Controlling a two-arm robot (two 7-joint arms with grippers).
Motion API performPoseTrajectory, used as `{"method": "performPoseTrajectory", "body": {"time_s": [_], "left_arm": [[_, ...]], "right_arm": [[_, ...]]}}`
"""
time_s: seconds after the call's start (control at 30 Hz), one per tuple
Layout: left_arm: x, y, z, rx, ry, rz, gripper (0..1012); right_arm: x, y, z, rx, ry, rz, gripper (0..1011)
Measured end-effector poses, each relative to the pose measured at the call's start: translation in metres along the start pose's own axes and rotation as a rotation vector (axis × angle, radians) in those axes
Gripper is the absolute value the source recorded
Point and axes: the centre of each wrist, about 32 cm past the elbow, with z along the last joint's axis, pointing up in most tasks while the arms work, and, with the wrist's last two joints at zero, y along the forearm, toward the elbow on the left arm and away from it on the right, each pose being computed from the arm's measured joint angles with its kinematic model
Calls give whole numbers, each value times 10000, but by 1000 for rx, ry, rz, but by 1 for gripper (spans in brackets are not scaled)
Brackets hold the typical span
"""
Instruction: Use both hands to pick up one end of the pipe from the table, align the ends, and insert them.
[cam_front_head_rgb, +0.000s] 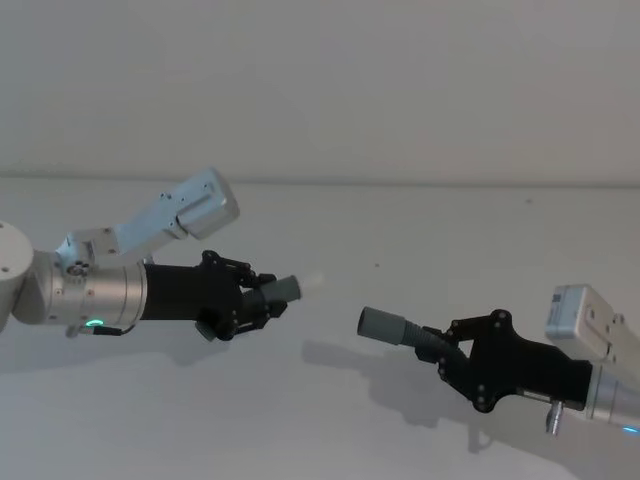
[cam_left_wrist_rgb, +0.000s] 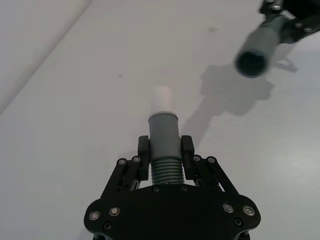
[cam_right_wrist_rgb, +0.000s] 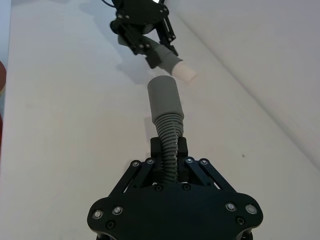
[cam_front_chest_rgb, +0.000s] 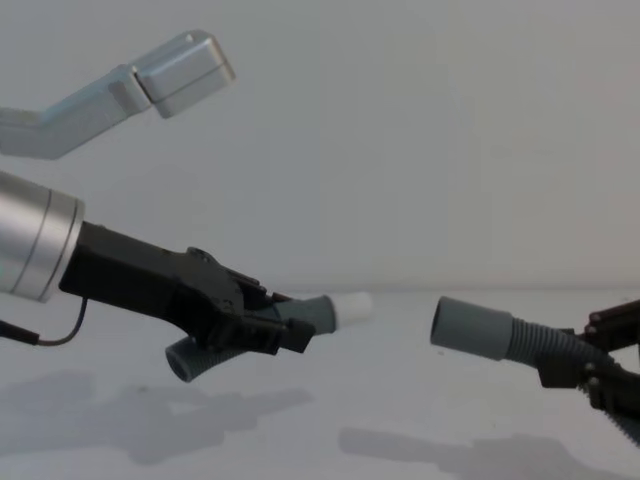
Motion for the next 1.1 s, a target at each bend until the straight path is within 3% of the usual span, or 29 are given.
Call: {"method": "performPoseTrajectory", "body": {"time_s": [0.43,1.1], "left_arm": [[78,61,46,-4,-28,-130,361],[166,64,181,9,-76,-239,361]], "right_arm": [[-34,45,32,6,8,9,141],[-24,95,42,-23,-13,32,141]]}}
